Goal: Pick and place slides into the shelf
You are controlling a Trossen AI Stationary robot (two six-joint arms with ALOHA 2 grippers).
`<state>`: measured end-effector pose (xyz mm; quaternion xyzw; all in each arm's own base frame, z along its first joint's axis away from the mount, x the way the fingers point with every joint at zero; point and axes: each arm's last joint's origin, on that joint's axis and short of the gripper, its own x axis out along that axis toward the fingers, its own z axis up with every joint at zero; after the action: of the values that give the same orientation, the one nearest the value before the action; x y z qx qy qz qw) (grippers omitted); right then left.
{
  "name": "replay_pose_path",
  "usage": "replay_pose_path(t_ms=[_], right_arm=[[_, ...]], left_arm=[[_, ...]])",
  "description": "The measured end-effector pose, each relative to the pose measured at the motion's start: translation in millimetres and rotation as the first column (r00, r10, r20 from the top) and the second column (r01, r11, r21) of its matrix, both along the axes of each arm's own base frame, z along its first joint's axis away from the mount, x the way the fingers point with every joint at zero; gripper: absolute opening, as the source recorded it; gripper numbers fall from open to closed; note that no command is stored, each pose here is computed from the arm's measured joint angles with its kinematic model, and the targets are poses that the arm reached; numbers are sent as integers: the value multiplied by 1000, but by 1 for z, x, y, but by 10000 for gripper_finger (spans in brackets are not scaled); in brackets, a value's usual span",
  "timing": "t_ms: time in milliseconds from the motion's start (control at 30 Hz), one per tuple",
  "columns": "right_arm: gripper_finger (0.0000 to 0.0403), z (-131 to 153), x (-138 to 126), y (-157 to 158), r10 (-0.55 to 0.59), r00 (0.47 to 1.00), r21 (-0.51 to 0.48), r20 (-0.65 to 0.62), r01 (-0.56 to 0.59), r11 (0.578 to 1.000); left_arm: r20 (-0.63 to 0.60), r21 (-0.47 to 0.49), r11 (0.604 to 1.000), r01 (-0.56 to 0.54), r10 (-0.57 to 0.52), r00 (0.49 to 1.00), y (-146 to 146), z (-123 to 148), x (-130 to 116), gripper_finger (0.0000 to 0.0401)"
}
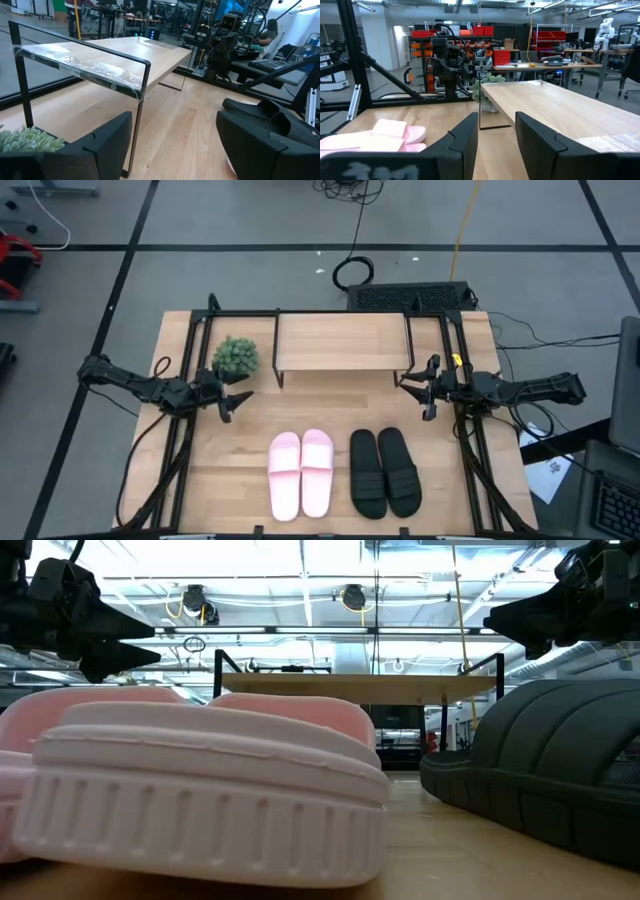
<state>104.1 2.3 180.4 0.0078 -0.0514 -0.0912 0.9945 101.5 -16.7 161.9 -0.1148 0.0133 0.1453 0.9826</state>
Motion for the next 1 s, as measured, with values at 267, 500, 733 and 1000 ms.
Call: replay_pose_path(t_ms=[267, 500, 733, 1000], right_arm=[[123, 0, 0, 0, 0, 1000, 0, 0, 0, 1000], [123, 0, 0, 0, 0, 1000, 0, 0, 0, 1000], [123, 0, 0, 0, 0, 1000, 0, 0, 0, 1000], [123, 0, 0, 0, -4, 1000, -26, -5, 4, 1000]], left_arm=[[0, 0, 1000, 0, 0, 1000, 0, 0, 0, 294], [0, 0, 1000, -1, 1, 1000, 0, 0, 0, 294], [1, 0, 1000, -1, 1, 1000, 0, 0, 0, 294], [9, -3, 1000, -1, 1, 1000, 0, 1, 0, 294]])
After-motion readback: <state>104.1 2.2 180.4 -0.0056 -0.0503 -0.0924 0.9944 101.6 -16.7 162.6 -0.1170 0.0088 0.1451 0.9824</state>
